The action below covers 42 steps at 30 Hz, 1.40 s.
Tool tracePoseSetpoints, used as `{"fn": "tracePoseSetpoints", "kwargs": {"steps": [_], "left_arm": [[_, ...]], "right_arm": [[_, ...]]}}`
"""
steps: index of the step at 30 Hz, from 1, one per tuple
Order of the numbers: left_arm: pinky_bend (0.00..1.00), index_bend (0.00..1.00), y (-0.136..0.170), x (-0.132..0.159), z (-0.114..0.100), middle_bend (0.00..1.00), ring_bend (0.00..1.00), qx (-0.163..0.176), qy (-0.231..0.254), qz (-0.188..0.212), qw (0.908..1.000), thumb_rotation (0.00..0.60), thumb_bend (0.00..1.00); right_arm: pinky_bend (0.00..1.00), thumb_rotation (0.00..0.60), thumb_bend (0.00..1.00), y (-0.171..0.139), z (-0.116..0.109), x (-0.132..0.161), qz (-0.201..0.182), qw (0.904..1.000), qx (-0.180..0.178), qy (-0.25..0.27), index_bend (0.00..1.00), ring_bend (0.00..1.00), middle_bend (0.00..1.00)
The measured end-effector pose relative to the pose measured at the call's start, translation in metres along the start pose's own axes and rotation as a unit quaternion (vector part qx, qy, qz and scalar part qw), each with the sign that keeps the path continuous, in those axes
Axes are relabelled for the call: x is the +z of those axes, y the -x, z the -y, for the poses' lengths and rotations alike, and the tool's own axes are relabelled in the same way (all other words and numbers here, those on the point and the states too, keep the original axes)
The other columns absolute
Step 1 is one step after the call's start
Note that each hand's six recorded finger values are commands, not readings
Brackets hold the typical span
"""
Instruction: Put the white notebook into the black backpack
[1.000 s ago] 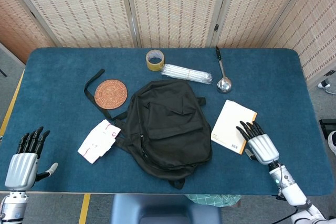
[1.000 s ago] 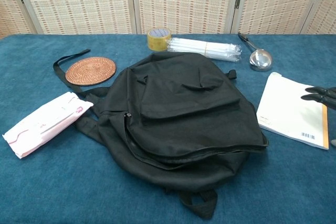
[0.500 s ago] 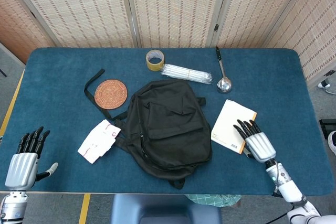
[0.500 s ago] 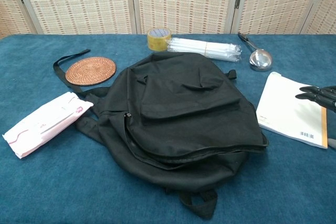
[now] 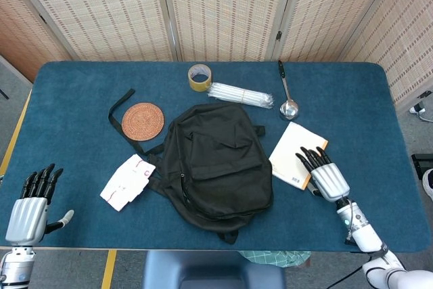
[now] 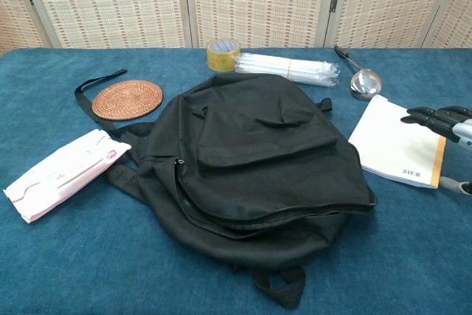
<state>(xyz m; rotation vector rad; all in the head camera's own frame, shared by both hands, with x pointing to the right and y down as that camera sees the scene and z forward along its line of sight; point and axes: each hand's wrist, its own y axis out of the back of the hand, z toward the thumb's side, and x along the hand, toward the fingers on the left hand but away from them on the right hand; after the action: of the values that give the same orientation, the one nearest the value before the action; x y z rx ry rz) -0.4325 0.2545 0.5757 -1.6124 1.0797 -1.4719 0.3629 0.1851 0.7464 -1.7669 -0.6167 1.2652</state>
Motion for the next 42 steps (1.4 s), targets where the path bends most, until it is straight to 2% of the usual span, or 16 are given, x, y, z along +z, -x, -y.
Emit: {"fn": "tracePoseSetpoints", "kwargs": {"steps": [7,18,26,32,37,42], "left_arm": [[0.0,0.09,0.0,-0.002,-0.001,0.04,0.04,0.001,0.003,-0.002,1.0,0.6,0.25],[0.0,0.09,0.002,-0.004,-0.002,0.04,0.04,0.002,0.008,-0.005,1.0,0.6,0.25],[0.0,0.09,0.002,-0.004,0.0,0.04,0.04,-0.003,0.007,-0.006,1.0,0.6,0.25],[0.0,0.09,0.001,-0.004,0.0,0.04,0.04,-0.003,0.008,-0.005,1.0,0.6,0.25],[0.0,0.09,0.002,-0.006,0.0,0.04,0.04,-0.003,0.009,-0.009,0.9999,0.6,0.25],[0.0,0.09,0.002,-0.006,0.002,0.04,0.04,-0.006,0.009,-0.008,0.9999,0.6,0.25]], "right_arm": [[0.13,0.6,0.54,0.023,-0.006,0.013,-0.002,0.9997,-0.023,0.006,0.04,0.17,0.12],[0.14,0.6,0.54,0.058,-0.013,0.032,-0.006,0.9997,-0.024,0.003,0.04,0.15,0.1],[0.19,0.6,0.54,0.073,-0.02,0.039,0.012,0.9996,-0.022,0.014,0.08,0.15,0.1],[0.24,0.6,0.54,0.085,-0.027,0.041,0.033,0.9991,-0.023,0.015,0.18,0.19,0.14],[0.26,0.6,0.54,0.091,-0.033,0.041,0.046,0.9982,-0.03,0.025,0.39,0.23,0.2],[0.26,0.6,0.51,0.091,-0.035,0.041,0.05,0.9977,-0.036,0.03,0.46,0.24,0.23]]}}
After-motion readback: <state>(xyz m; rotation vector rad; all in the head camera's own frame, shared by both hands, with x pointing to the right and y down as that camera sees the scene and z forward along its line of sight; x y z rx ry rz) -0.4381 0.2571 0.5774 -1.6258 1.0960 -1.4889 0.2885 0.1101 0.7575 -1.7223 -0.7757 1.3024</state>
